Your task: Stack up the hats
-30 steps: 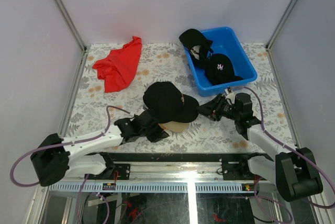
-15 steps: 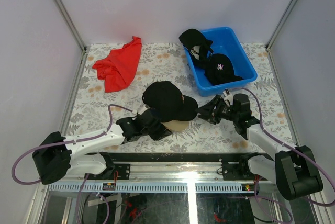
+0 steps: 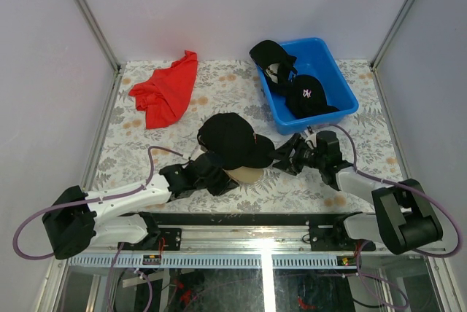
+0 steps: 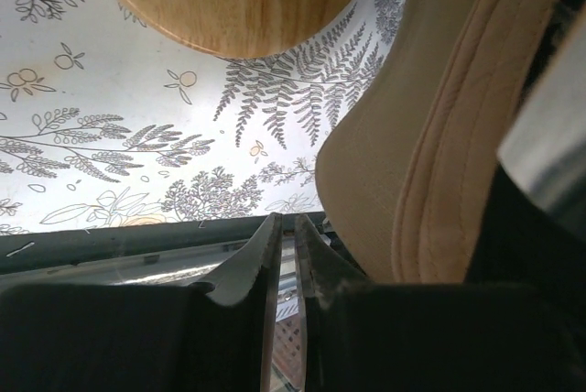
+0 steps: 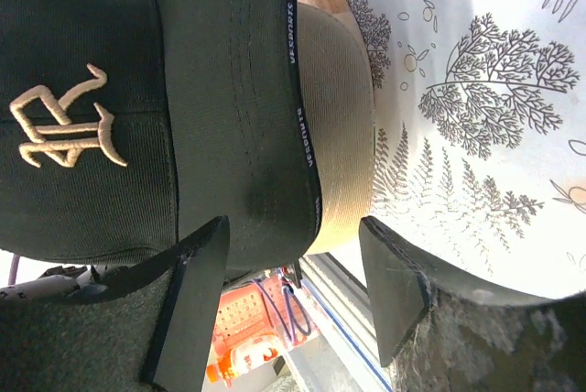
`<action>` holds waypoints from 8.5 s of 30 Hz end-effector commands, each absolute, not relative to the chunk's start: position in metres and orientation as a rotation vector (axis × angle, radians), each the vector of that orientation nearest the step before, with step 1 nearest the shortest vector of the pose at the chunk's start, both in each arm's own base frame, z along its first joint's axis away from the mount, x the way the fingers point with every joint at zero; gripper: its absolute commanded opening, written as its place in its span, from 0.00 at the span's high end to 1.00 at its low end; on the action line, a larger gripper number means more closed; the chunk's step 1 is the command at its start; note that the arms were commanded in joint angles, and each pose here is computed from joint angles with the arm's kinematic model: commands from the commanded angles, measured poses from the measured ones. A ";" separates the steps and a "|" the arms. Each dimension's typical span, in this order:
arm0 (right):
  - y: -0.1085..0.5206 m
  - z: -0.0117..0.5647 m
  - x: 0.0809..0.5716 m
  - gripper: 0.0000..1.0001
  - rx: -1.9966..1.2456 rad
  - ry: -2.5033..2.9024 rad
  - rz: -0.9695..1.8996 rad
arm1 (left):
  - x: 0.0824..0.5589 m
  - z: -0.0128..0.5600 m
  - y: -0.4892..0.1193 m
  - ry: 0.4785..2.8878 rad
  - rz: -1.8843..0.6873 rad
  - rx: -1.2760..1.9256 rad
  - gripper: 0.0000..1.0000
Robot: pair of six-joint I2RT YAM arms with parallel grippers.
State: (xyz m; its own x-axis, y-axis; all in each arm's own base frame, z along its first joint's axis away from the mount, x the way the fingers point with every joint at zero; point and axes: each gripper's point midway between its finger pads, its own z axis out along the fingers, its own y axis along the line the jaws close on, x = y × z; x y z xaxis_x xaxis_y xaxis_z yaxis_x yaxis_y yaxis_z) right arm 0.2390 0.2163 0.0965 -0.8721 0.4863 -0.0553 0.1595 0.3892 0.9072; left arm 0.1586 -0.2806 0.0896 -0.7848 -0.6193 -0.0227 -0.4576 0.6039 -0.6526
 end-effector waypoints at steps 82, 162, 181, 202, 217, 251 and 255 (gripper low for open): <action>0.260 0.114 0.189 1.00 0.256 2.367 1.337 | 0.197 0.070 -0.326 2.429 -1.005 -0.826 0.94; 0.233 0.124 0.234 0.01 0.992 1.869 1.953 | 0.366 0.310 -0.253 2.145 -0.885 -0.438 0.70; 0.256 0.099 0.262 0.01 1.027 1.966 1.831 | 0.378 0.297 -0.233 2.165 -0.880 -0.455 0.71; 0.275 0.076 0.270 0.01 1.102 1.960 1.833 | 0.380 0.276 -0.233 2.218 -0.885 -0.444 0.74; 0.267 0.083 0.271 0.45 1.037 1.927 1.806 | 0.380 0.267 -0.229 2.229 -0.886 -0.450 0.77; 0.249 0.109 0.277 0.98 0.294 2.152 1.157 | 0.354 0.251 -0.215 2.225 -0.886 -0.445 0.81; 0.235 0.113 0.276 1.00 0.264 2.101 1.082 | 0.350 0.253 -0.204 2.203 -0.864 -0.455 0.80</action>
